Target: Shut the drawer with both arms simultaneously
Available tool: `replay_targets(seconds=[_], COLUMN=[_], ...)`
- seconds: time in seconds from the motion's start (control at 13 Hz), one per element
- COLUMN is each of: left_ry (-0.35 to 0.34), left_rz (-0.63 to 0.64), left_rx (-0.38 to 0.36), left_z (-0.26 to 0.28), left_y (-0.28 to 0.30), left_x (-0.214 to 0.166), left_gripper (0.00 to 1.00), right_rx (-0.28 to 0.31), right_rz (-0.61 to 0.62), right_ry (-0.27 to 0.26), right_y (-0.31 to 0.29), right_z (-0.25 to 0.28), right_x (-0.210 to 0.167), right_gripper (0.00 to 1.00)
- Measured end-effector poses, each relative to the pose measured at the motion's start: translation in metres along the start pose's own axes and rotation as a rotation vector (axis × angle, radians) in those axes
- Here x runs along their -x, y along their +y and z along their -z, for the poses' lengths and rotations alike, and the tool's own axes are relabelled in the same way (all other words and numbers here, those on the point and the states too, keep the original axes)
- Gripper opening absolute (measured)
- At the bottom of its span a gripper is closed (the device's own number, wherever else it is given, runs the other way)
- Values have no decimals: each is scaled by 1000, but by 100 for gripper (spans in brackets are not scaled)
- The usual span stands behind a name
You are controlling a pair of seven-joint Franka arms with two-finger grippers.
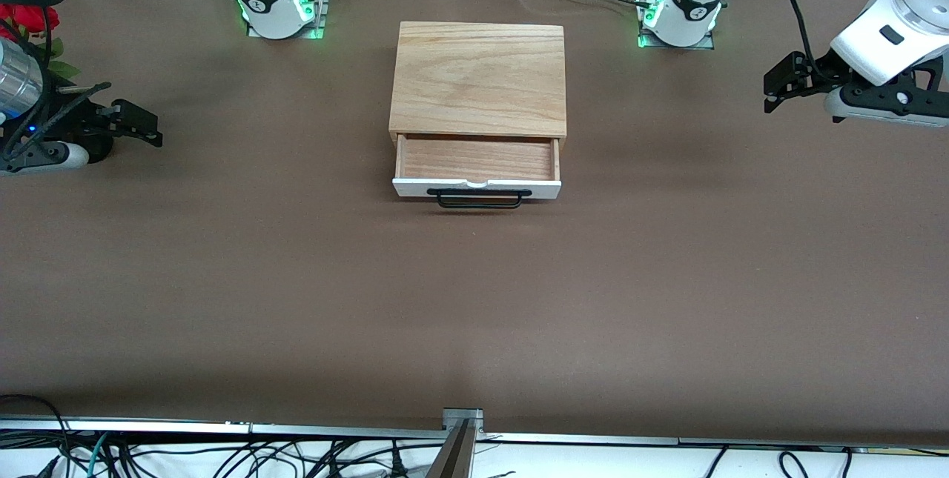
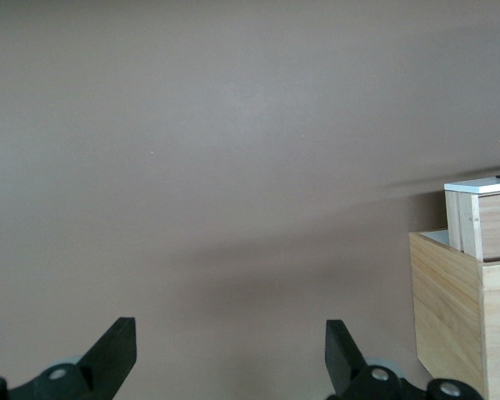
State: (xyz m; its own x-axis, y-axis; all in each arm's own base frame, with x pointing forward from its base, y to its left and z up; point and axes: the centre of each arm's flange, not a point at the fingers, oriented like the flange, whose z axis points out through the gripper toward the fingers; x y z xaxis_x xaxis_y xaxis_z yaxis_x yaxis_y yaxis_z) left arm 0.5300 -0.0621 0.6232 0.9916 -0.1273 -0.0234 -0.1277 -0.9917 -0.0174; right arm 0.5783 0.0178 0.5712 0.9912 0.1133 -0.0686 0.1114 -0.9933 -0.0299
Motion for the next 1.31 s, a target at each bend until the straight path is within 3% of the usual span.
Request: replay_targets(seconds=[1.31], left_ry=[-19], left_rz=[34], left_rx=[11], left_z=[-2], left_y=[-18], left_x=[1], left_gripper=[100], right_rx=[23], right_rz=[14], right_ry=[1], right_y=[-5], right_z=[2], right_x=[-1], right_gripper=[100])
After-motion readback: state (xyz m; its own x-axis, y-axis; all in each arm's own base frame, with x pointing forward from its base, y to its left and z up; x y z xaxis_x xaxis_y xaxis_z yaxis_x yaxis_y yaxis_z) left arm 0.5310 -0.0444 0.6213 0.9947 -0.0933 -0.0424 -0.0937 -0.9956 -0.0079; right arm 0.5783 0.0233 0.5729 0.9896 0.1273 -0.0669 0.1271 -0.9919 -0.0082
